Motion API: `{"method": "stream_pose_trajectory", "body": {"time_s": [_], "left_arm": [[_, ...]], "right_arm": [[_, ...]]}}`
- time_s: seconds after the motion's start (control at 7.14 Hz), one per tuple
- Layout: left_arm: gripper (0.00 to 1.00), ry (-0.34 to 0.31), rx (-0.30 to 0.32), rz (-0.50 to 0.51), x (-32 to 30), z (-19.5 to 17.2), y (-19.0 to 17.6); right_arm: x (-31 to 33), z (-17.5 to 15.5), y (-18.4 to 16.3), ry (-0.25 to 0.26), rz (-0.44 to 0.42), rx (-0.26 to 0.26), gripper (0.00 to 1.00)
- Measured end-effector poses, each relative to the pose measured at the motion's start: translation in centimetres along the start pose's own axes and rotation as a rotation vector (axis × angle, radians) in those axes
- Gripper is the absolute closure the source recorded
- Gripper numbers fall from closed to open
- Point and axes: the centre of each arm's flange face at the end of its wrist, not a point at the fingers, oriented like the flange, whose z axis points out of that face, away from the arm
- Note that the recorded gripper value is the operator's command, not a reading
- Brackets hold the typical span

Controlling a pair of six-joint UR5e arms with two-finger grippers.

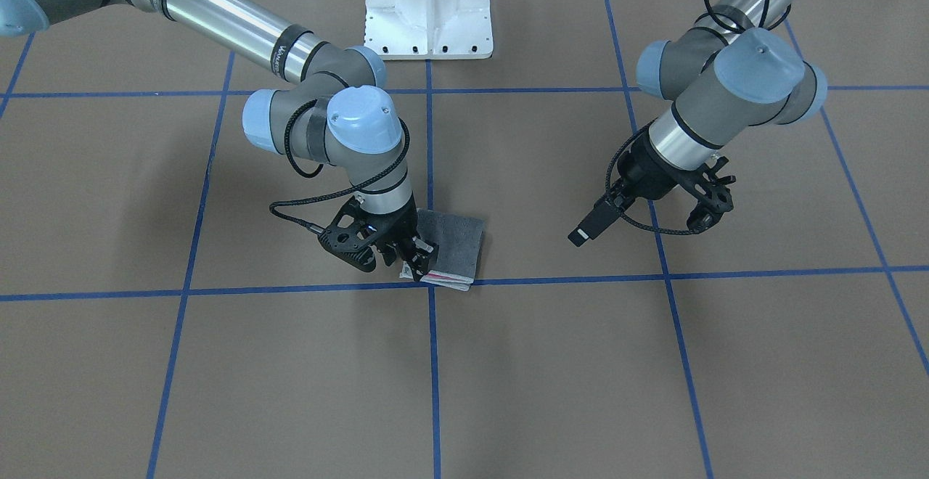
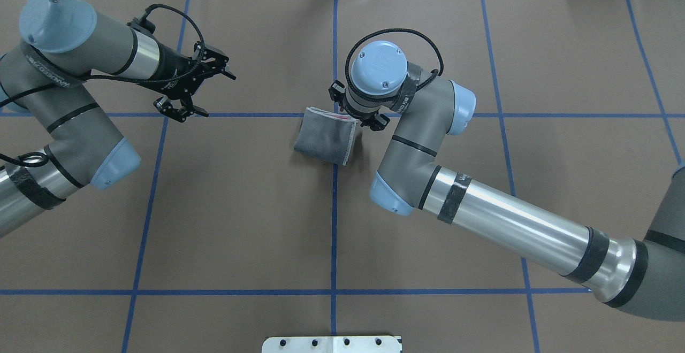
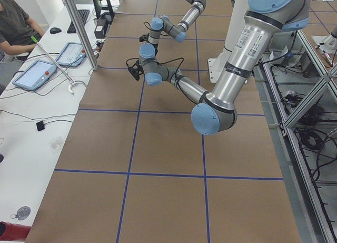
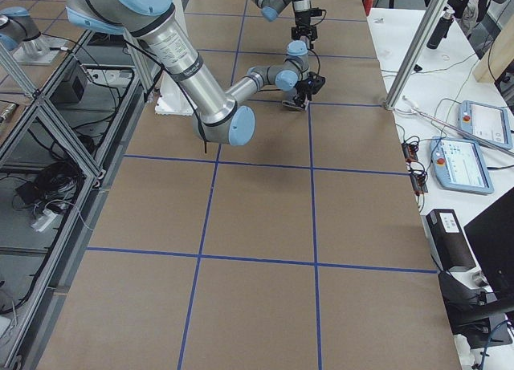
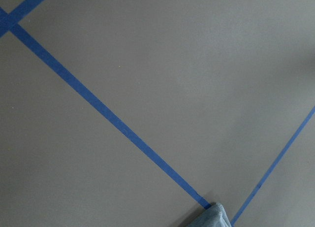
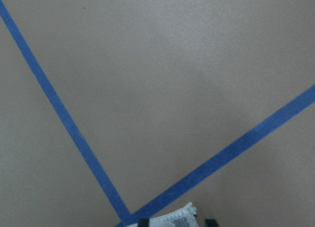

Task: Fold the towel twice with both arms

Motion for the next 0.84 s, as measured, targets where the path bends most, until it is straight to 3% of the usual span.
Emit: {"method": "stream_pose_trajectory", "body": {"time_s": [0.28, 0.84], "left_arm": [[0.00, 0.016, -0.003, 0.003, 1.7, 0.2, 1.0], [0.00, 0.073, 0.059, 0.016, 5.3, 5.2, 7.4]], "right_arm": [[1.2, -0.7, -4.0, 0.011, -0.020, -0.013, 0.00], [10.9, -4.3, -17.3, -0.018, 0.018, -0.148, 0.00]]}}
